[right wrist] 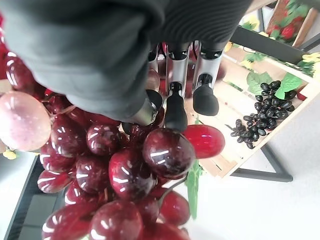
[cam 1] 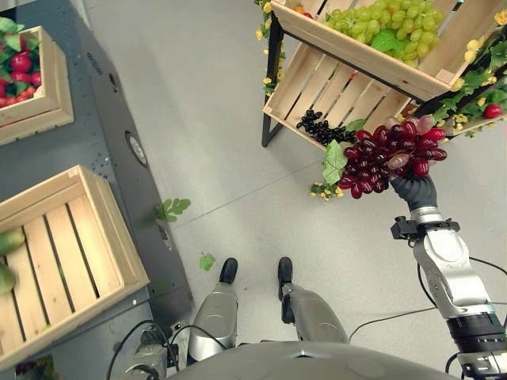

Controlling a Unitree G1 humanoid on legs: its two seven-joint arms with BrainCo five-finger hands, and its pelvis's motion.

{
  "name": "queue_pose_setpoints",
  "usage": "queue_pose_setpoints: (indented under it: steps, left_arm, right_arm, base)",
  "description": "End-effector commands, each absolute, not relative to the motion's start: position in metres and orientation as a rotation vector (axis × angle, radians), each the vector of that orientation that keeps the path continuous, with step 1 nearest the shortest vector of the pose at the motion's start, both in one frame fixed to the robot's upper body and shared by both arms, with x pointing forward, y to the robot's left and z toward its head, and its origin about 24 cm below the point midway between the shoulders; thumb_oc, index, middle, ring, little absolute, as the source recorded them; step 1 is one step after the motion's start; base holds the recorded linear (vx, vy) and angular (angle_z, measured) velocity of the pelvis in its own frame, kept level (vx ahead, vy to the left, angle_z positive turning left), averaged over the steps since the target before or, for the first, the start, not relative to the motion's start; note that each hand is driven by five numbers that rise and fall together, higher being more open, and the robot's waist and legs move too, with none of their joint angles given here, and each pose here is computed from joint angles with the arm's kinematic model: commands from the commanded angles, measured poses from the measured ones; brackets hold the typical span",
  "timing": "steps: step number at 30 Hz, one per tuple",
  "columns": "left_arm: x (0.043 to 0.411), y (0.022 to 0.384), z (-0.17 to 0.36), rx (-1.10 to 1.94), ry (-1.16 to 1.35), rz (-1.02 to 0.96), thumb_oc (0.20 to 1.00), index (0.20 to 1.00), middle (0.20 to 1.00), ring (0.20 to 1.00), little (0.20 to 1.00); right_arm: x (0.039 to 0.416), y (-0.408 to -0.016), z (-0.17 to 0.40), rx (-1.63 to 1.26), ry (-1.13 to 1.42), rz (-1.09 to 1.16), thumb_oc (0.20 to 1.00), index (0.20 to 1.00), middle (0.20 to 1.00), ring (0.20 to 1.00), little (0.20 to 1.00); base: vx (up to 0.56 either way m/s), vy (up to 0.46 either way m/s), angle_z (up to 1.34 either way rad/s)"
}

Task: Pick up the fruits from the basket on one side to the basket on the other side

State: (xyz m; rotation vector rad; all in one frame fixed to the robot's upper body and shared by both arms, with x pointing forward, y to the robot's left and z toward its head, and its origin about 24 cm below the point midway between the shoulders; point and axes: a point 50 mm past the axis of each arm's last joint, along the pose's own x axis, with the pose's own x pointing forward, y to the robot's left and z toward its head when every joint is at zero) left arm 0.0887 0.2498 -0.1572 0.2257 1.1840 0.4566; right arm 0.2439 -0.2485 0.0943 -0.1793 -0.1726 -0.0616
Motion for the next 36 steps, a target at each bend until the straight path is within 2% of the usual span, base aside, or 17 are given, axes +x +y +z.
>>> queue_pose_setpoints:
  steps: [1,11,16,28,36]
  left_arm:
    - [0.095,0.254,-0.155,0.257,1.161,0.45,1.0,1.0,1.0,1.0,1.0]
    - [0.162,0.261,-0.126,0.352,0.911,0.409,1.0,1.0,1.0,1.0,1.0]
    - [0.16,0.253,-0.131,0.361,0.939,0.377,1.0,1.0,1.0,1.0,1.0]
    - [0.124,0.238,-0.151,0.351,1.107,0.275,1.0,1.0,1.0,1.0,1.0]
    - [0.123,0.235,-0.152,0.412,1.113,0.194,1.0,1.0,1.0,1.0,1.0]
  right_arm:
    - [0.243,-0.248,0.134,-0.219,-0.384,-0.073,0.2,0.2,0.2,0.2,0.2]
    - [0.252,-0.225,0.124,-0.154,-0.351,-0.014,0.2,0.2,0.2,0.2,0.2]
    - [0.249,-0.231,0.122,-0.147,-0.344,-0.049,0.2,0.2,0.2,0.2,0.2]
    - [0.24,-0.246,0.117,-0.177,-0.306,-0.102,0.2,0.2,0.2,0.2,0.2]
    - [0.247,-0.251,0.124,-0.215,-0.314,-0.117,0.2,0.2,0.2,0.2,0.2]
  base:
    - [-0.01,0.183,-0.34]
    - [-0.01,0.153,-0.68]
    - [0.05,0.065,-0.17]
    - [0.03,0.026,-0.15]
    - [0.01,0.006,-0.05]
